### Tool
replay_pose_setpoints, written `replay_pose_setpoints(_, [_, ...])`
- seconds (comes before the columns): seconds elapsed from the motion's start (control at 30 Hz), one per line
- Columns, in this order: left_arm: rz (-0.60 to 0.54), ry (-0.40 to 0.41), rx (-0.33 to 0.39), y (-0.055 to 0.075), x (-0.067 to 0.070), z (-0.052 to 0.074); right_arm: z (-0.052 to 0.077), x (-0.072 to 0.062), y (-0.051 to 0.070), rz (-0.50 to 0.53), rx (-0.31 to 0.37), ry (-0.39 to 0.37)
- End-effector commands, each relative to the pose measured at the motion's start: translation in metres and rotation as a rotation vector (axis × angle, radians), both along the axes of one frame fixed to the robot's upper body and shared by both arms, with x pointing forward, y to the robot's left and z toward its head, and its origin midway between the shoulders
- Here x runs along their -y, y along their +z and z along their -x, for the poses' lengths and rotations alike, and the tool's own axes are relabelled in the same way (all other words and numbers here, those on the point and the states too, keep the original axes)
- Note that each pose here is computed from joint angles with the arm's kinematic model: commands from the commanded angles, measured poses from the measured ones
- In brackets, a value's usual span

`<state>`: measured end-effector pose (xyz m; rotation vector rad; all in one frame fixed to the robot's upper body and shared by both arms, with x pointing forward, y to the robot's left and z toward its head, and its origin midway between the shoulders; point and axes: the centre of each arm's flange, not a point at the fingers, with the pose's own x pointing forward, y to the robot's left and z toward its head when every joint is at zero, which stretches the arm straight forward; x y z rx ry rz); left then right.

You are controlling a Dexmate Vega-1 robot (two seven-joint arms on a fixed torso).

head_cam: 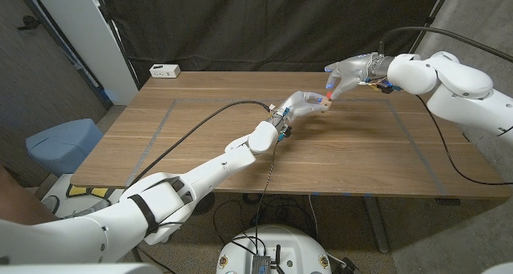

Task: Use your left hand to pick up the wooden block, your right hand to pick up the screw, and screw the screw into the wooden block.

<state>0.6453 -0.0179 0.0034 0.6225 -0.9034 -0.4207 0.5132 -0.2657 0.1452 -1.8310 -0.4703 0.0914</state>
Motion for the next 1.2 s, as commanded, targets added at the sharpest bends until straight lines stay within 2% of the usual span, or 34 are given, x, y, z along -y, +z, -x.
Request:
replay_pose_setpoints(0.03, [-0.001, 0.004, -0.003, -0.0006, -0.0002, -0.0012, -0.0001, 0.0019, -0.0014, 0.043, 0.018, 0.010])
replay_pose_setpoints(0.53, [0.003, 0.007, -0.003, -0.0011, -0.0014, -0.0015, -0.0009, 0.0000, -0.0012, 0.073, -0.021, -0.005])
replay_pose_setpoints(1.2, [0.003, 0.008, 0.004, 0.0009, -0.0015, -0.0010, -0.0084, 0.0001, -0.0013, 0.066, -0.014, 0.014])
